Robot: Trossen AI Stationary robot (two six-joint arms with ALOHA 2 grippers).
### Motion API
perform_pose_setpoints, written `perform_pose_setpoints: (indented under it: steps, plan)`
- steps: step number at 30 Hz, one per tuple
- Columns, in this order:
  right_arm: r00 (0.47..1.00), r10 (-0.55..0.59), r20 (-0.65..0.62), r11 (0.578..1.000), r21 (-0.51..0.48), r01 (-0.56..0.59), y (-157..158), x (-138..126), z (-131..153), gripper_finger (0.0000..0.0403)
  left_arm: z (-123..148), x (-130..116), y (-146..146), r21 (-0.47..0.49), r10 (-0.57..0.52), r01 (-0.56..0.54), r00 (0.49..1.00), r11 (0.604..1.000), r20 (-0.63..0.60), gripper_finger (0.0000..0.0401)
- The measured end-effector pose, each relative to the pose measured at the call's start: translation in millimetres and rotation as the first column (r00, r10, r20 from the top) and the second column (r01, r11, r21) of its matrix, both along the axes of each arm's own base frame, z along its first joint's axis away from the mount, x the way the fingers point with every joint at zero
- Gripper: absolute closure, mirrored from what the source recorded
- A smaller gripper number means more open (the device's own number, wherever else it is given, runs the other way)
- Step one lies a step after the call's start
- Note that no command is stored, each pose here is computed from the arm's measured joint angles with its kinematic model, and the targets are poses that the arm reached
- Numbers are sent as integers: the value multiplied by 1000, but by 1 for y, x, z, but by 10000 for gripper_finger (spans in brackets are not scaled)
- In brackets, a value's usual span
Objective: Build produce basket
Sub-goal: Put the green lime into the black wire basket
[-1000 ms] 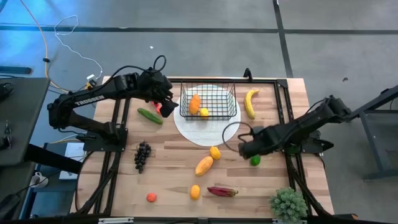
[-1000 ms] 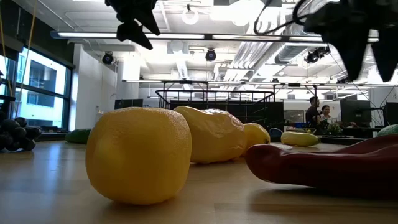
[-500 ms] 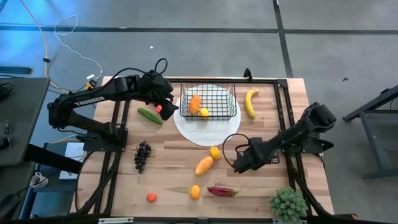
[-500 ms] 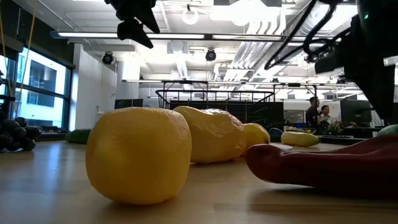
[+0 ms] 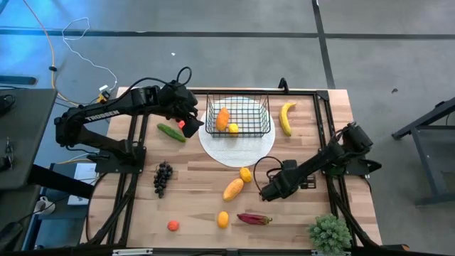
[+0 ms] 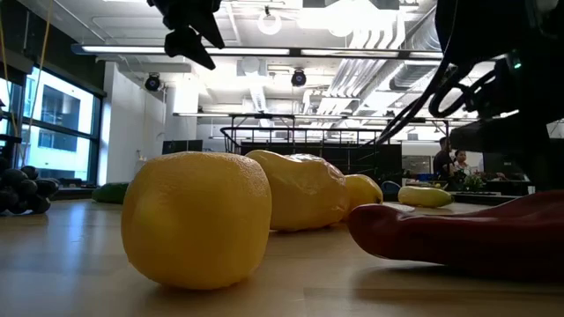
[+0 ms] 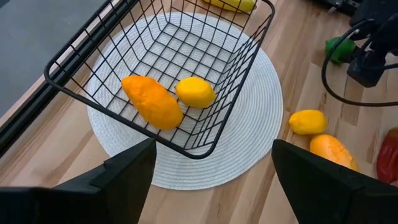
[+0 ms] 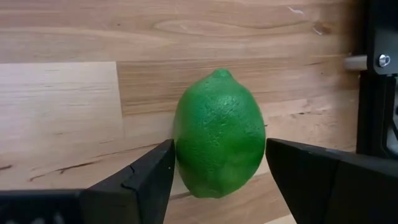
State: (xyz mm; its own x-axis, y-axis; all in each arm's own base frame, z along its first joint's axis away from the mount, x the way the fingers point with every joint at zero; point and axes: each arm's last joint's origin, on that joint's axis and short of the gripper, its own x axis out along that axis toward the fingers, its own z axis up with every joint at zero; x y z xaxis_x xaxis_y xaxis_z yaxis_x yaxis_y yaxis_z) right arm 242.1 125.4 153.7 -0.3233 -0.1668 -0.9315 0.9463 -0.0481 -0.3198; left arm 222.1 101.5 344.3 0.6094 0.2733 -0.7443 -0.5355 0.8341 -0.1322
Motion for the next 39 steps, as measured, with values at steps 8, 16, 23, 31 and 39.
perform_pose_setpoints:
  steps: [8, 16, 23, 31, 39]
  plan:
    - [999, -7, -33, 1000, 6, 7, 2, 2, -10, 171, -3, -5, 3, 82, 32, -26, 996, 996, -84, 91]
    - [999, 5, -33, 1000, 26, -4, 3, 3, -11, 268, -10, -25, 17, 138, 183, -151, 948, 979, -262, 91]
    - [998, 31, 49, 999, 42, -33, 1, 2, 5, 287, -15, -43, 27, 106, 243, -219, 902, 970, -358, 91]
    - [884, 74, 462, 997, -59, -53, -17, 2, 64, 285, -24, -54, 35, 83, 189, -170, 876, 982, -444, 91]
    - [624, 328, 709, 922, -384, -49, -65, 1, 128, 285, -48, -64, 35, -19, 53, -74, 846, 997, -531, 91]
